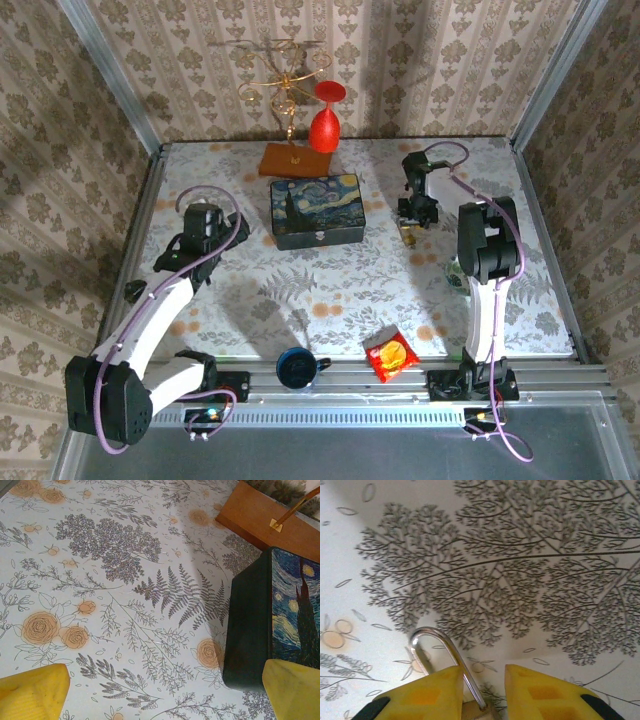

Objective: Unlock the padlock with the key

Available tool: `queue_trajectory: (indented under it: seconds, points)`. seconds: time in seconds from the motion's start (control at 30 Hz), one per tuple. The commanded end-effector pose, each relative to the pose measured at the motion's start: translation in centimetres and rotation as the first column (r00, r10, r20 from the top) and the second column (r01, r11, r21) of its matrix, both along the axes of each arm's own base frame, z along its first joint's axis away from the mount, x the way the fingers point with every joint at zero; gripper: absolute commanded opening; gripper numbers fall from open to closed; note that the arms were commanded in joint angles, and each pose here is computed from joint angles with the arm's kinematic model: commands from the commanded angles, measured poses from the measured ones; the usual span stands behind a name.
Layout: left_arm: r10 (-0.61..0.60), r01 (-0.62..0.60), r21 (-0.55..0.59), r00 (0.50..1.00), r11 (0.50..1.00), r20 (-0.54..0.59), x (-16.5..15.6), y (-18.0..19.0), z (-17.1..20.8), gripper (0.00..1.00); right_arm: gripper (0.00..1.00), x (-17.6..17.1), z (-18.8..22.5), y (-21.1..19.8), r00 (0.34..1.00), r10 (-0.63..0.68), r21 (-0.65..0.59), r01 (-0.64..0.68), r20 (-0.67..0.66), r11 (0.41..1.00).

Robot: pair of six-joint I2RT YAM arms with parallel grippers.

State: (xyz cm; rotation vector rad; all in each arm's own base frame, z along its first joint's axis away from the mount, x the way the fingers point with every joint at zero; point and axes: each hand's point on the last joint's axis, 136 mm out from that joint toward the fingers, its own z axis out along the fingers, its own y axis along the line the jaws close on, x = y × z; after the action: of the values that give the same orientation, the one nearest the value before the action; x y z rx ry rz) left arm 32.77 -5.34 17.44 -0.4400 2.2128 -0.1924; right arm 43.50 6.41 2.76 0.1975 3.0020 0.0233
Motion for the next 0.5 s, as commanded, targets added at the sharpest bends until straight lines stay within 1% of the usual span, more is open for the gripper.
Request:
queue_trajectory:
  seconds: [0.0,0.1,0.33,0.4,0.43,0.47]
  points:
    - [0.023,-0.023,-0.001,1.000,1.000,-0.004,-0.5,0.6,0.1,1.00,0.30,-0.7,0.2,0.4,1.000,0.025,0.032,-0.024,-0.010,0.999]
    - [0.025,-0.025,0.000,1.000,1.000,-0.003,-0.4,0.7,0.2,1.00,0.31,-0.6,2.0,0.7,0.999,0.027,0.056,-0.029,0.040,0.998]
    - [0.026,-0.026,0.008,1.000,1.000,-0.004,-0.5,0.9,0.1,1.00,0.39,-1.7,6.8,0.8,0.983,0.016,0.120,-0.038,0.182,0.992]
    - [0.029,-0.029,0.015,1.000,0.999,-0.004,-0.5,1.1,0.0,1.00,0.43,-2.3,8.3,0.7,0.971,0.004,0.144,-0.040,0.238,0.989]
    - [0.032,-0.031,0.019,0.999,0.999,-0.006,-0.6,1.2,-0.1,1.00,0.49,-2.5,8.8,0.5,0.965,-0.003,0.151,-0.038,0.262,0.988]
    - [0.032,-0.032,0.025,0.999,0.999,-0.003,-0.6,1.3,0.0,1.00,0.52,-2.9,9.4,0.3,0.958,-0.003,0.150,-0.042,0.288,0.988]
